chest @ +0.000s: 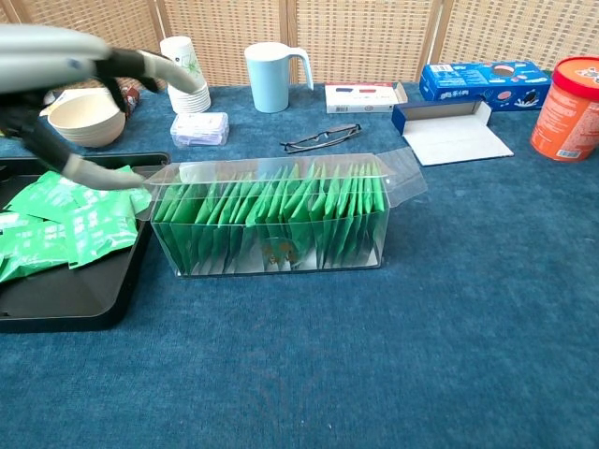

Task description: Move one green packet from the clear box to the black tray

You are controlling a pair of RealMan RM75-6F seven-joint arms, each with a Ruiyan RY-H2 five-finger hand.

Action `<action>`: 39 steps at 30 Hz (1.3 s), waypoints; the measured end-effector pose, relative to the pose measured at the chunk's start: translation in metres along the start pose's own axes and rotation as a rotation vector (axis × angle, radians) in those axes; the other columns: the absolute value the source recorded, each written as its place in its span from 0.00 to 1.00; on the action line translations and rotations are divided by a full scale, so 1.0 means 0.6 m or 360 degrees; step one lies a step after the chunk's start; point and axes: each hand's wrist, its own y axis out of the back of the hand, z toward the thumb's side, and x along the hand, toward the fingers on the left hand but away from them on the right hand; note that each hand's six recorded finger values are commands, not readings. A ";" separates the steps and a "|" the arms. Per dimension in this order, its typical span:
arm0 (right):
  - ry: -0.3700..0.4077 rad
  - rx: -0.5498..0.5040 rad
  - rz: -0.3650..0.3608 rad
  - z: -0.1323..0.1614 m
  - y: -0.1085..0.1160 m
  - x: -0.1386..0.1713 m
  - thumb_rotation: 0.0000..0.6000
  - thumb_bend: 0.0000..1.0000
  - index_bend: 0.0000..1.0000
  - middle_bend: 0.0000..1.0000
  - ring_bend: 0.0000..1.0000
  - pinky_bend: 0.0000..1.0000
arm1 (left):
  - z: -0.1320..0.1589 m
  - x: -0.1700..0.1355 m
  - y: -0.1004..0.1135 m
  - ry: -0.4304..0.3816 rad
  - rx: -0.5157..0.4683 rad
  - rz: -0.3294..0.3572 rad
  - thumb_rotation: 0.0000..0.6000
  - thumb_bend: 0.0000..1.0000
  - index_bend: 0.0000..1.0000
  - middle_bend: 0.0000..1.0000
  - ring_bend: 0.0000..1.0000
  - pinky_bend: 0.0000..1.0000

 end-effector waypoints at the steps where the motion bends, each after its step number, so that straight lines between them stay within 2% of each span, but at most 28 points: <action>1: -0.0002 -0.0002 0.0000 -0.001 0.000 0.001 0.85 0.39 0.12 0.19 0.12 0.19 | 0.006 0.006 -0.002 -0.0011 0.0002 -0.0010 0.66 0.20 0.08 0.07 0.13 0.23; 12: -0.0030 -0.0012 0.0002 -0.015 -0.003 0.007 0.85 0.39 0.12 0.19 0.12 0.19 | 0.076 0.071 -0.031 -0.0074 0.0033 -0.0040 0.66 0.20 0.08 0.07 0.13 0.23; 23: -0.0049 -0.0029 0.0006 -0.026 -0.010 0.009 0.85 0.39 0.12 0.19 0.12 0.19 | 0.078 0.117 -0.047 0.0006 0.0077 -0.0032 0.66 0.20 0.09 0.07 0.13 0.23; 33: -0.0081 -0.0042 -0.0001 -0.035 -0.011 0.017 0.85 0.39 0.12 0.19 0.12 0.19 | 0.078 0.165 -0.065 0.0046 0.0072 -0.0094 0.66 0.20 0.10 0.07 0.13 0.23; 39: -0.0094 -0.0043 -0.0014 -0.039 -0.008 0.019 0.85 0.39 0.12 0.19 0.12 0.19 | 0.075 0.185 -0.049 0.0059 0.0003 -0.0085 0.66 0.20 0.10 0.07 0.13 0.23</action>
